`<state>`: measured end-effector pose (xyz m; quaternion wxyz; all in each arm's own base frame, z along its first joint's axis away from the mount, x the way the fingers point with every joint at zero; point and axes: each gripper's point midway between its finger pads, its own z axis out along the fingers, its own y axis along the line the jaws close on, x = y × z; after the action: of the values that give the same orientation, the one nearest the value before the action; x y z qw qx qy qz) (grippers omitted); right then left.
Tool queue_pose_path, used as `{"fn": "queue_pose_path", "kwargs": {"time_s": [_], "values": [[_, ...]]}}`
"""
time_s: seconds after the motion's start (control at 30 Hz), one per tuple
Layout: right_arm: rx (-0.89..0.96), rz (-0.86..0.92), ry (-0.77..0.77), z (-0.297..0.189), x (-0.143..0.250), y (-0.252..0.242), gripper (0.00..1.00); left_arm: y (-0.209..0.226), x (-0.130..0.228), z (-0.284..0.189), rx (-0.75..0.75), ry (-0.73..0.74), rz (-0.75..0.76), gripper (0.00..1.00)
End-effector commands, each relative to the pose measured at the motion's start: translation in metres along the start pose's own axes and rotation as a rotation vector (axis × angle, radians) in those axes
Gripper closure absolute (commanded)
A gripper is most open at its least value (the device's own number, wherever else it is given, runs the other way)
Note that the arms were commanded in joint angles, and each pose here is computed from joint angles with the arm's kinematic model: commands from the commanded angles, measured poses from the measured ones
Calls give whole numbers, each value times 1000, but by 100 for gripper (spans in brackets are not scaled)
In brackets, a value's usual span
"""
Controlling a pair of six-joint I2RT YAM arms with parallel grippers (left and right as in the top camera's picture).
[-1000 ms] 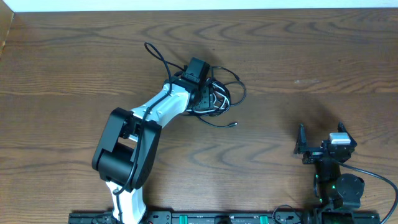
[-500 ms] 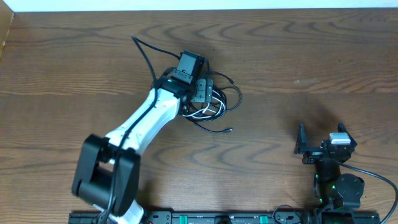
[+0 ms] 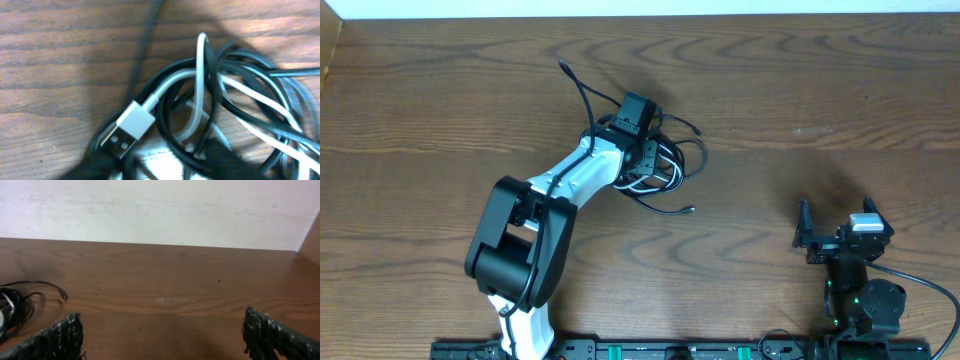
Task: Untangle cables
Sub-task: 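Lift the gripped cable bundle with the left gripper and pull it back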
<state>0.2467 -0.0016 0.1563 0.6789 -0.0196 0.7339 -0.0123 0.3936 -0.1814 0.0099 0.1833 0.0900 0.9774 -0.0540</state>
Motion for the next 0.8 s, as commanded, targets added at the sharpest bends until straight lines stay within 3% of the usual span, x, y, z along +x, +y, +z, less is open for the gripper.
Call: {"fn": "queue_pose_path", "kwargs": {"time_s": [0.0, 0.07, 0.5, 0.77], "values": [[-7, -13, -5, 0, -1, 2, 1, 6, 18, 17, -16, 65, -19, 77], [-7, -13, -5, 0, -1, 2, 1, 6, 20, 18, -19, 71, -40, 92], [-7, -13, -5, 0, -1, 2, 1, 6, 27, 7, -23, 102, -185, 93], [-7, -13, -5, 0, -1, 2, 1, 0, 19, -41, 17, 72, -288, 93]]}}
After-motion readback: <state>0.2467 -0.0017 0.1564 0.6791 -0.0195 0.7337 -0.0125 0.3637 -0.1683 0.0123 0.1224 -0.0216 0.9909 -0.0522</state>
